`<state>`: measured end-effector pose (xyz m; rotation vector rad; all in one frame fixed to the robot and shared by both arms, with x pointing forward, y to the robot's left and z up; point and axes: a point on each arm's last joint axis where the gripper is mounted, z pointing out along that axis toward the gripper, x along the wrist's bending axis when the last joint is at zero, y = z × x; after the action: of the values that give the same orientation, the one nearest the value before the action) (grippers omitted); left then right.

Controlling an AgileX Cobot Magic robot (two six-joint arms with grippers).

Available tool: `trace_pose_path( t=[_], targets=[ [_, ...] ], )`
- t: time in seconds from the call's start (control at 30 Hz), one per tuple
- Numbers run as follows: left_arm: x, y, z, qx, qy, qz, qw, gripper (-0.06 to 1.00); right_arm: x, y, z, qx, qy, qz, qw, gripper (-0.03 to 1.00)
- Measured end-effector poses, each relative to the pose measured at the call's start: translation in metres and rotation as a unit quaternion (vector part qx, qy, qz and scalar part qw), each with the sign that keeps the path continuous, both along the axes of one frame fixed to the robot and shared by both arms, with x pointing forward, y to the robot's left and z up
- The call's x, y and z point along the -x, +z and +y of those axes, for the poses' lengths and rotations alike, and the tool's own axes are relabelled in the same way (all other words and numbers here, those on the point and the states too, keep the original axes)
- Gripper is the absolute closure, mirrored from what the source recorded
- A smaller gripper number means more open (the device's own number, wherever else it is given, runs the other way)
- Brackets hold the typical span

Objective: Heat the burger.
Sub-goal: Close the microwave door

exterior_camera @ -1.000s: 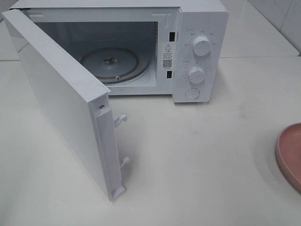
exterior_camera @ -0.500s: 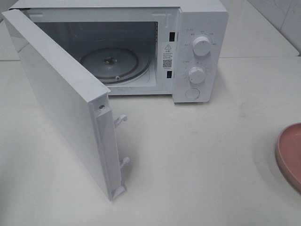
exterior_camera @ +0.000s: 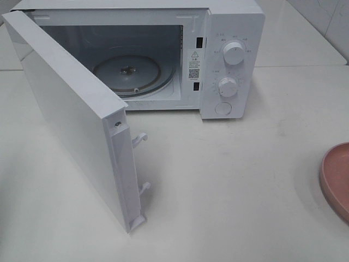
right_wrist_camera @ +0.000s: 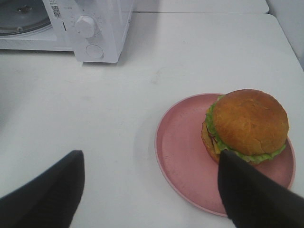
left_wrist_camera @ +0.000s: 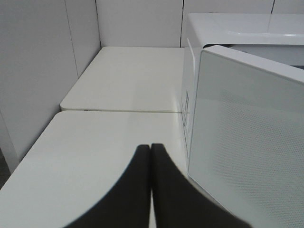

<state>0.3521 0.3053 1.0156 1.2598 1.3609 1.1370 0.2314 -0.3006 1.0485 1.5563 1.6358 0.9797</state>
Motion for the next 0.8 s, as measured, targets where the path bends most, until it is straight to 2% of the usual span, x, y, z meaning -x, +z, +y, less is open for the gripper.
trace_pose_path(
  t=[0.23, 0.33, 0.47, 0.5, 0.6, 0.8],
  targets=[
    [-0.016, -0.005, 0.001, -0.006, 0.005, -0.004, 1.000, 0.94, 0.000, 0.000, 0.000, 0.000, 0.000, 0.000, 1.000, 0.21],
    [-0.030, -0.016, 0.000, -0.012, -0.002, 0.025, 1.000, 0.94, 0.000, 0.000, 0.000, 0.000, 0.000, 0.000, 1.000, 0.21],
    [-0.040, -0.022, -0.007, -0.020, -0.032, 0.030, 0.999, 0.94, 0.000, 0.000, 0.000, 0.000, 0.000, 0.000, 1.000, 0.21],
    [-0.044, -0.025, -0.012, -0.030, -0.051, 0.032, 0.998, 0.94, 0.000, 0.000, 0.000, 0.000, 0.000, 0.000, 1.000, 0.21],
    [-0.046, -0.027, -0.014, -0.032, -0.060, 0.033, 0.997, 0.94, 0.000, 0.000, 0.000, 0.000, 0.000, 0.000, 1.000, 0.21],
    [-0.063, -0.034, -0.030, -0.041, -0.107, 0.039, 0.993, 0.94, 0.000, 0.000, 0.000, 0.000, 0.000, 0.000, 1.000, 0.21]
  ],
)
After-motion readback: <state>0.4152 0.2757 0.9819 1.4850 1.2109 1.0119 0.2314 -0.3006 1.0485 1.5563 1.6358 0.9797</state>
